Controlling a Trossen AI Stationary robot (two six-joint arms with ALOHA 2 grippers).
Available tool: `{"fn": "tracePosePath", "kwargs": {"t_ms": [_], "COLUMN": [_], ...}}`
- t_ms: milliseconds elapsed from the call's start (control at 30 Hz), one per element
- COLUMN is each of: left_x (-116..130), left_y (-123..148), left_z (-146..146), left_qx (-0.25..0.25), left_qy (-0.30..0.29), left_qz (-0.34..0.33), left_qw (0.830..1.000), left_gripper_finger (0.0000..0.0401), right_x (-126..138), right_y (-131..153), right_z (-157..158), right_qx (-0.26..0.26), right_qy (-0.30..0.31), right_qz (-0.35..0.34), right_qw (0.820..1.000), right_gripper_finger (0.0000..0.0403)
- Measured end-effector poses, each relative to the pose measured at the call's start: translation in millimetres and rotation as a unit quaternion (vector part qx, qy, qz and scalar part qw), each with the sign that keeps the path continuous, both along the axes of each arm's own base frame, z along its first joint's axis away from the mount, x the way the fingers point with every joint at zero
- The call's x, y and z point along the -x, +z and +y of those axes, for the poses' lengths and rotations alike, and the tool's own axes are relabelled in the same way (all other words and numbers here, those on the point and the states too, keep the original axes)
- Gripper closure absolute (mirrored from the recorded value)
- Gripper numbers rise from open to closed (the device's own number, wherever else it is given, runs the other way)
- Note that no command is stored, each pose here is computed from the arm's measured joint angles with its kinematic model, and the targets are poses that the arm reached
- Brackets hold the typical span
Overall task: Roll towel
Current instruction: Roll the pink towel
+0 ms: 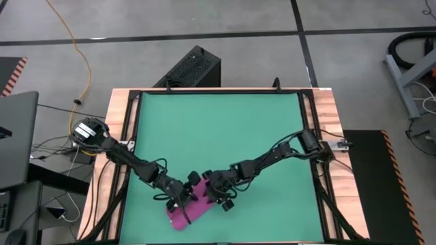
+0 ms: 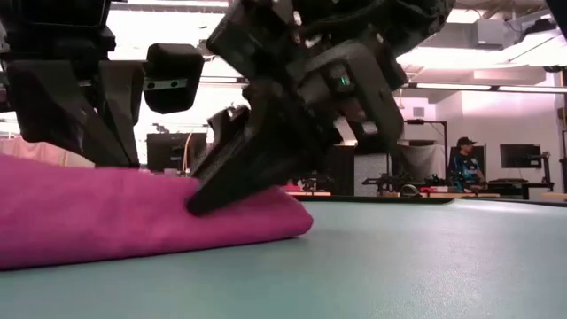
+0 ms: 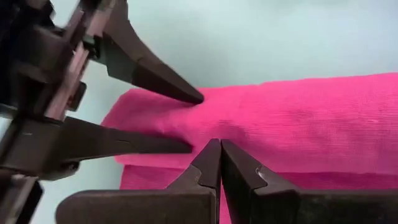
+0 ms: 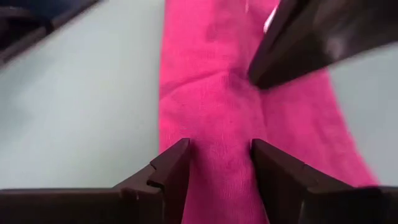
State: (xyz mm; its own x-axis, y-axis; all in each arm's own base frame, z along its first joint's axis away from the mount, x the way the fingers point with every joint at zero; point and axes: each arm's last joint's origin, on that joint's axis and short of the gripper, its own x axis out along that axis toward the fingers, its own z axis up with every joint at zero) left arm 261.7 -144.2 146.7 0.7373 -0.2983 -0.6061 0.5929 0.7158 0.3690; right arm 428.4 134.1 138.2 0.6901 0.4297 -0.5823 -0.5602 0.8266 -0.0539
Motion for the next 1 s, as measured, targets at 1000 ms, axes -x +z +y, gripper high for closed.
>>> {"fn": "tracePosePath", "kwargs": {"t_ms": [1000], "left_x": [37.1], "left_y": [13.2], "left_z": [-67.0], "left_qx": [0.087], "left_qy": [0.235], "left_qz": [-0.053], "left_qw": [0.967], "left_gripper_finger": [0.0401], "right_x": [6.2], "right_y": [-3.8], "right_z": [5.4], "right_qx": [0.011], "right_qy": [0.007], "right_qz": [0.031], "right_qw": [0.999], "right_gripper_finger": [0.0368]}}
